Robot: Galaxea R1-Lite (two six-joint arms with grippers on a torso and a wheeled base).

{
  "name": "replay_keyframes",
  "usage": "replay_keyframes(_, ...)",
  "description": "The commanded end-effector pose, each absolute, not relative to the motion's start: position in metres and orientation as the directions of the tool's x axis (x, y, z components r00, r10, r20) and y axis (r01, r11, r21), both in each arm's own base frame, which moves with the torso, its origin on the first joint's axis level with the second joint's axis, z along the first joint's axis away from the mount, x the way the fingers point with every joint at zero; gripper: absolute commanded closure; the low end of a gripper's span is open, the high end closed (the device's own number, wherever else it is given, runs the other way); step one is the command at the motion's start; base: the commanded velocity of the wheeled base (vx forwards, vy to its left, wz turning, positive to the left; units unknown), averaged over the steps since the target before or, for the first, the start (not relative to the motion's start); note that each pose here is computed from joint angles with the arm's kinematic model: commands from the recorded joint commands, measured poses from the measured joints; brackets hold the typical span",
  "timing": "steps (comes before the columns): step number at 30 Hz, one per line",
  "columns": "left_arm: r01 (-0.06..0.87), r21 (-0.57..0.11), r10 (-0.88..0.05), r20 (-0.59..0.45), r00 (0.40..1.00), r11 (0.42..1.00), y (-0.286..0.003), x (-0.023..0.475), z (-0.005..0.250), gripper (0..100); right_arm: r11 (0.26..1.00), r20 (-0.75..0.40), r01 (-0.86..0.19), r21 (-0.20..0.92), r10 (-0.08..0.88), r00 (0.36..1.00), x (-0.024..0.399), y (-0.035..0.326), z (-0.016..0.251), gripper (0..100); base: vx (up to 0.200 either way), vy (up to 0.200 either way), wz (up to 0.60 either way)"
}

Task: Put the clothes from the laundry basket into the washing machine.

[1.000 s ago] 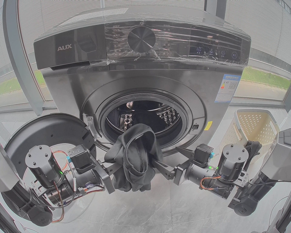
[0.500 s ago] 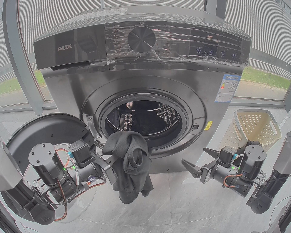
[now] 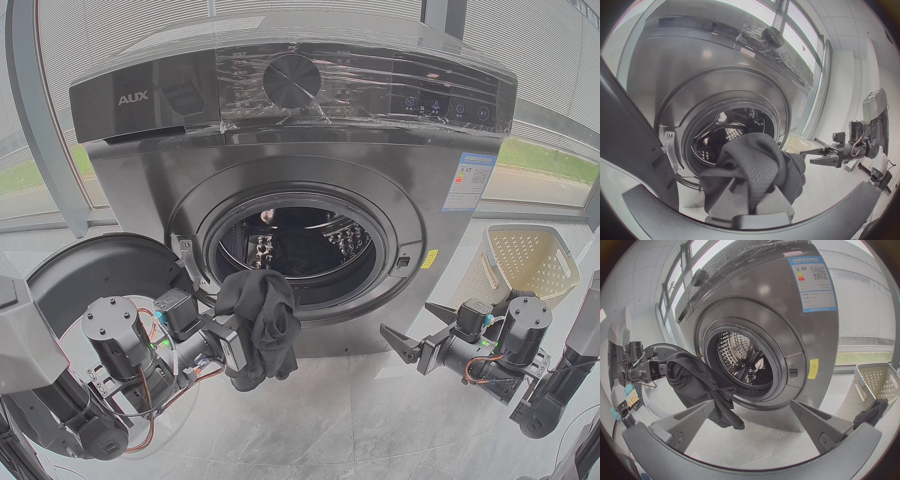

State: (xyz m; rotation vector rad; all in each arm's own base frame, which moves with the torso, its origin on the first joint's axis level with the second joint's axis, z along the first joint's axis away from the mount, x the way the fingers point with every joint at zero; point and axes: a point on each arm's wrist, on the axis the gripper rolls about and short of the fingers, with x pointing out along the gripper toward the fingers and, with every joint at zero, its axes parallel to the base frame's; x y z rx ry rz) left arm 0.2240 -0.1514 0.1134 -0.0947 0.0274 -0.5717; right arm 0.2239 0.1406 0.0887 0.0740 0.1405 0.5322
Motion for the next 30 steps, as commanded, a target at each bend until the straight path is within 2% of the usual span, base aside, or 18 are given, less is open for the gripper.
replay_keyframes(1,0.535,-0.095,-0.539,-0.015,0.842,0.839,-0.152,0.226,0.109,100,0.858,-0.116,-0.501,0.108,0.512,0.851,0.224,0.141,0.088,0,0.0,0.0,0.0)
replay_keyframes(4,0.538,-0.095,-0.541,-0.017,0.841,0.838,-0.153,0.226,0.108,100,0.858,-0.116,-0.502,0.11,0.513,0.85,0.223,0.142,0.088,0,0.0,0.0,0.0)
replay_keyframes(10,0.538,-0.093,-0.541,-0.02,0.841,0.838,-0.154,0.227,0.107,100,0.855,-0.112,-0.507,0.112,0.517,0.848,0.223,0.142,0.089,0,0.2,0.0,0.0)
replay_keyframes(19,0.546,-0.083,-0.55,-0.043,0.834,0.834,-0.155,0.226,0.102,100,0.854,-0.115,-0.507,0.113,0.518,0.847,0.223,0.143,0.089,0,0.0,0.0,0.0)
replay_keyframes(22,0.548,-0.083,-0.552,-0.043,0.832,0.832,-0.158,0.227,0.101,100,0.854,-0.115,-0.509,0.113,0.52,0.847,0.222,0.143,0.089,0,0.2,0.0,0.0)
replay_keyframes(30,0.603,-0.085,-0.607,-0.043,0.793,0.793,-0.176,0.218,0.099,100,0.844,-0.11,-0.524,0.114,0.535,0.837,0.218,0.147,0.09,0,0.0,0.0,0.0)
